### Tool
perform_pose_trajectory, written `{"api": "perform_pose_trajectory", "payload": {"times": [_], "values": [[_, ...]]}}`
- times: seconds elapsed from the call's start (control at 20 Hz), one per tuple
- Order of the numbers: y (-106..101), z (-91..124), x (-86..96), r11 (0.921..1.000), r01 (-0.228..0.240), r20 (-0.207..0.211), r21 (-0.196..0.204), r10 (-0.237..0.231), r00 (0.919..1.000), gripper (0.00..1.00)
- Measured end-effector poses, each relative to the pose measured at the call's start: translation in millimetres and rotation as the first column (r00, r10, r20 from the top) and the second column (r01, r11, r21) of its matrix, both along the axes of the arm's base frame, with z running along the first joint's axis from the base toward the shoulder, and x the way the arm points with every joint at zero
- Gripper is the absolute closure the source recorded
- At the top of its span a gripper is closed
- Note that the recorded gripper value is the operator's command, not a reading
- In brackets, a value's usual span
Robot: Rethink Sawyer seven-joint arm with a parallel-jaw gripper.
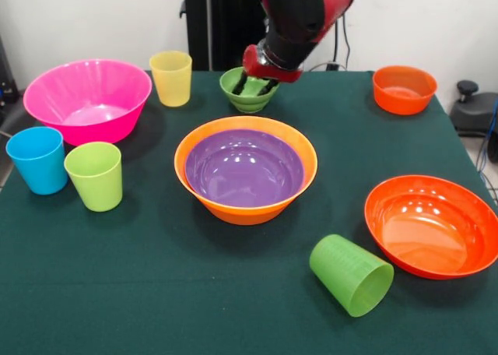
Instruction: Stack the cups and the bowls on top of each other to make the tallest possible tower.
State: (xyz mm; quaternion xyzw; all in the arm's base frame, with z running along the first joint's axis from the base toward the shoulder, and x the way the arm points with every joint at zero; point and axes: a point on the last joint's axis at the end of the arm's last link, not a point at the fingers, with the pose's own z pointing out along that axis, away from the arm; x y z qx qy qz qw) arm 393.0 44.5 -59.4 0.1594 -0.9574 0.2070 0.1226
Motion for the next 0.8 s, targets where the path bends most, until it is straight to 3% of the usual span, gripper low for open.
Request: {"api": "perform_pose_trajectory", "payload": {"times": [0.1, 0.15, 0.2, 0.25, 0.4, 0.45, 0.5, 0.55, 0.6, 0.65, 0.7, 0.75, 0.8], "values": [[-4.3, 1.6, 1.3, 0.9974, -0.07, 0.062, -0.017, 0.07, 0.9956, 0.0], [-1.6, 4.4, 5.8, 0.9935, -0.114, 0.134, -0.001, 0.113, 0.9845, 0.0], [1.0, 7.3, 10.4, 0.9873, -0.158, 0.207, 0.012, 0.152, 0.9665, 0.0], [3.6, 10.1, 14.9, 0.9788, -0.204, 0.278, 0.022, 0.19, 0.9416, 0.0], [21.8, 17.4, 21.3, 0.9765, -0.174, 0.378, 0.128, 0.114, 0.9188, 0.0], [36.5, 23.0, 22.8, 0.9692, -0.104, 0.415, 0.223, 0.002, 0.9098, 0.0], [44.7, 27.2, 23.1, 0.9575, -0.043, 0.422, 0.285, -0.085, 0.9024, 0.0], [49.1, 30.0, 23.1, 0.947, -0.003, 0.421, 0.321, -0.14, 0.8961, 0.0], [53.6, 34.1, 23.3, 0.93, 0.057, 0.415, 0.363, -0.216, 0.884, 0.0], [56.2, 40.0, 23.6, 0.9043, 0.13, 0.4, 0.406, -0.304, 0.8644, 0.0], [56.1, 46.1, 24.3, 0.8738, 0.203, 0.38, 0.442, -0.387, 0.8398, 0.0], [49.0, 55.0, 26.1, 0.8199, 0.314, 0.345, 0.479, -0.504, 0.7919, 0.0], [41.2, 60.0, 26.6, 0.794, 0.36, 0.329, 0.49, -0.551, 0.7674, 0.0]]}}
